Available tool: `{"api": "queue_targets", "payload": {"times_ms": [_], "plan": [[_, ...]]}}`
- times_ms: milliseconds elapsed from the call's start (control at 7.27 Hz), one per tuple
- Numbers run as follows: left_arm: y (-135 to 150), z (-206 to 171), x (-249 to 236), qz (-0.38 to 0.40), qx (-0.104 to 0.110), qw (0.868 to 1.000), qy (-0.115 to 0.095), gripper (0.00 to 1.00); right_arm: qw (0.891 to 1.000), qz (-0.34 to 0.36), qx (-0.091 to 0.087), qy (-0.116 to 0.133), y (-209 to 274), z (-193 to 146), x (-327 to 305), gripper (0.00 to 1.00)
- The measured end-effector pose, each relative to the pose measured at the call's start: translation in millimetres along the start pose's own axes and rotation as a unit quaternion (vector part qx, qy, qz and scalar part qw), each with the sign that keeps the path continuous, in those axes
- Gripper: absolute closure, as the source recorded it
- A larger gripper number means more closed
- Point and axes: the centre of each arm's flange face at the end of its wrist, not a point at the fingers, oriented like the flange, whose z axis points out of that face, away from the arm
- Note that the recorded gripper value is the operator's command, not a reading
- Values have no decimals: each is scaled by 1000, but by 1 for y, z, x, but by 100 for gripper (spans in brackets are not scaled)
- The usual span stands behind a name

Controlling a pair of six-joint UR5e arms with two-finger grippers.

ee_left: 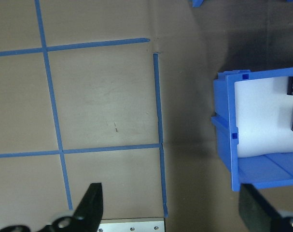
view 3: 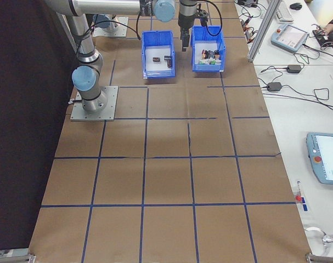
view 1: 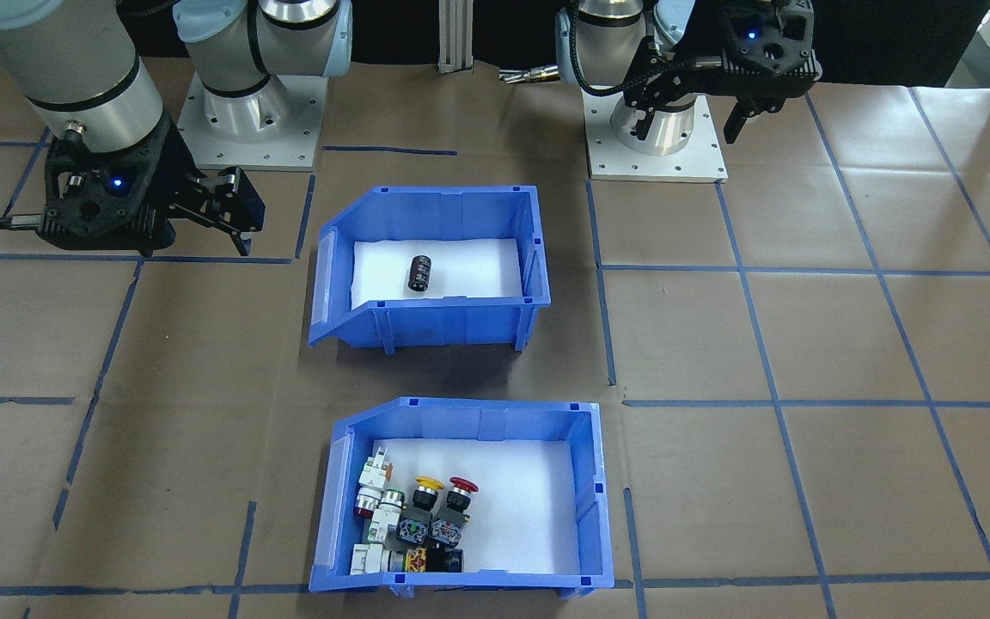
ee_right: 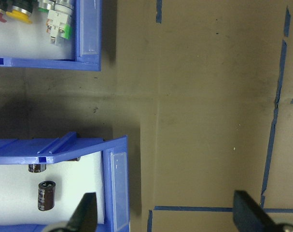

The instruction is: Place battery box in front

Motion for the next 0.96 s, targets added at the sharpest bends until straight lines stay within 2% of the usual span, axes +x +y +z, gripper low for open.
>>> {"api": "queue_targets", "payload": {"times_ms": [138,275,413,550,688,826,963], "plan": [[2,2,0,-47,-1,999,0,0,1000,-4,0,-1,-6,2,-1,0],[6,5,2,-129,-3,992,1,0,1000,-12,0,-1,-17,3,-3,0],[12,9,4,-231,-7,973,2,0,999,-37,2,-1,-31,3,-13,0],[19,15,7,-316,-14,949,6,0,997,-80,7,0,-47,1,-29,0],[29,23,8,-367,-22,930,7,0,992,-126,12,4,-65,-1,-45,0],[41,34,8,-404,-30,914,5,0,984,-176,18,7,-83,-2,-60,0],[53,47,8,-450,-38,892,0,0,972,-235,25,10,-103,-2,-78,0]]}}
